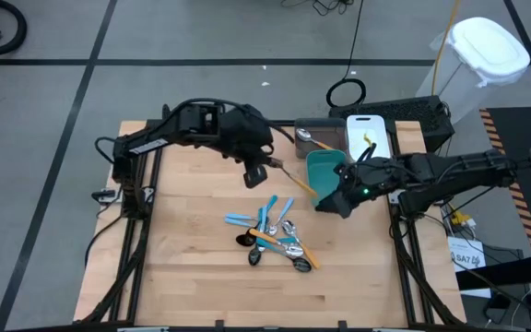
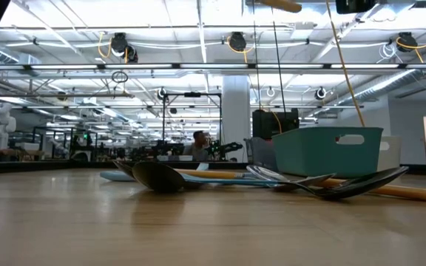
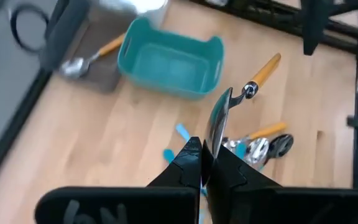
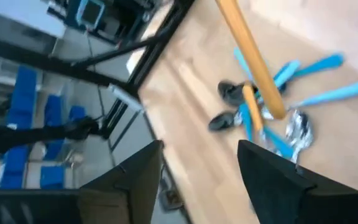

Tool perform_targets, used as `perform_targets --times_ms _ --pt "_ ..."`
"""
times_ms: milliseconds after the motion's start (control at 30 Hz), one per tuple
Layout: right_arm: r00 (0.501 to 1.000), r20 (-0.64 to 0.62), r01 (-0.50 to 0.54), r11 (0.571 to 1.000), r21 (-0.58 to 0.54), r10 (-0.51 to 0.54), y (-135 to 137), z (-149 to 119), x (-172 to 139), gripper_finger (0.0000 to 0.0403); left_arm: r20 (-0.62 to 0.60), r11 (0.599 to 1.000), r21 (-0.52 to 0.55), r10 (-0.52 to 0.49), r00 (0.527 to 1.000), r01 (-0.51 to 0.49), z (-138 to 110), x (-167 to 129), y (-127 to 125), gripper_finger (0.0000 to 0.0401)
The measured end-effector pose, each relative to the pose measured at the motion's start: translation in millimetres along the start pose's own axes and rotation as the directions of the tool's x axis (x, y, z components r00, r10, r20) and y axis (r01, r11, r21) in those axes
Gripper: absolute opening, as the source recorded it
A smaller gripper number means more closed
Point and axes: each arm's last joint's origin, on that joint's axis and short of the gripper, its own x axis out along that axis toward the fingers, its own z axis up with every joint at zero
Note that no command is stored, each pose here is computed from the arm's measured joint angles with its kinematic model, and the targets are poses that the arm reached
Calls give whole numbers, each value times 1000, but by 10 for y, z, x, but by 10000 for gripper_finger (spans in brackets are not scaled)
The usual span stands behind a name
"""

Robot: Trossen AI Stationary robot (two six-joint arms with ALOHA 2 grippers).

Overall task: Sort silverware by color (type)
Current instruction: Put the orange spoon into the black bin

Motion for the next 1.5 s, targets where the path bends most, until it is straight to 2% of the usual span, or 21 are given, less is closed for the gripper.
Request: perform_targets --times_ms 167,267,333,433,500,567,667,733,833,933,1067,1133,1200,1300,1500 --pt "988 125 103 988 -113 -89 68 85 -89 207 -72 986 -164 21 997 -32 7 219 78 5" --pt "963 192 233 940 -248 -188 123 137 -146 207 -59 977 -211 24 998 -36 49 317 108 5" --pt "941 234 319 873 -369 -245 171 160 -175 207 -2 966 -260 13 1000 -13 118 350 120 5" --pt "908 273 417 739 -529 -317 250 184 -179 207 17 949 -316 18 1000 -12 155 396 164 5" --pt "883 287 468 631 -619 -372 282 169 -153 207 51 937 -348 17 999 2 201 437 187 5" --pt "844 337 527 526 -668 -417 316 164 -128 207 20 929 -371 23 1000 -14 180 455 218 5" --pt "776 391 603 401 -690 -494 309 157 -58 205 28 915 -404 21 999 -7 193 444 257 5" --pt "741 422 637 348 -688 -523 301 162 1 204 31 904 -428 19 999 -3 201 442 282 5" --pt "717 398 629 284 -724 -572 259 150 111 204 33 876 -482 28 999 -8 209 439 334 5" --pt "654 433 668 204 -716 -621 219 152 228 204 34 845 -534 37 999 -13 218 436 389 5" --pt "558 531 734 80 -674 -638 203 171 318 203 33 835 -551 35 999 -11 222 434 426 5" --pt "527 562 751 39 -660 -638 201 179 352 203 34 829 -558 34 999 -10 223 433 428 5" --pt "503 586 768 19 -640 -635 199 195 381 203 33 825 -565 29 999 -6 223 433 427 5" --pt "494 588 771 11 -636 -640 189 207 408 203 31 819 -574 16 999 4 221 434 415 5" --pt "481 590 753 -39 -656 -648 164 261 488 203 29 814 -581 3 1000 14 215 436 376 5"
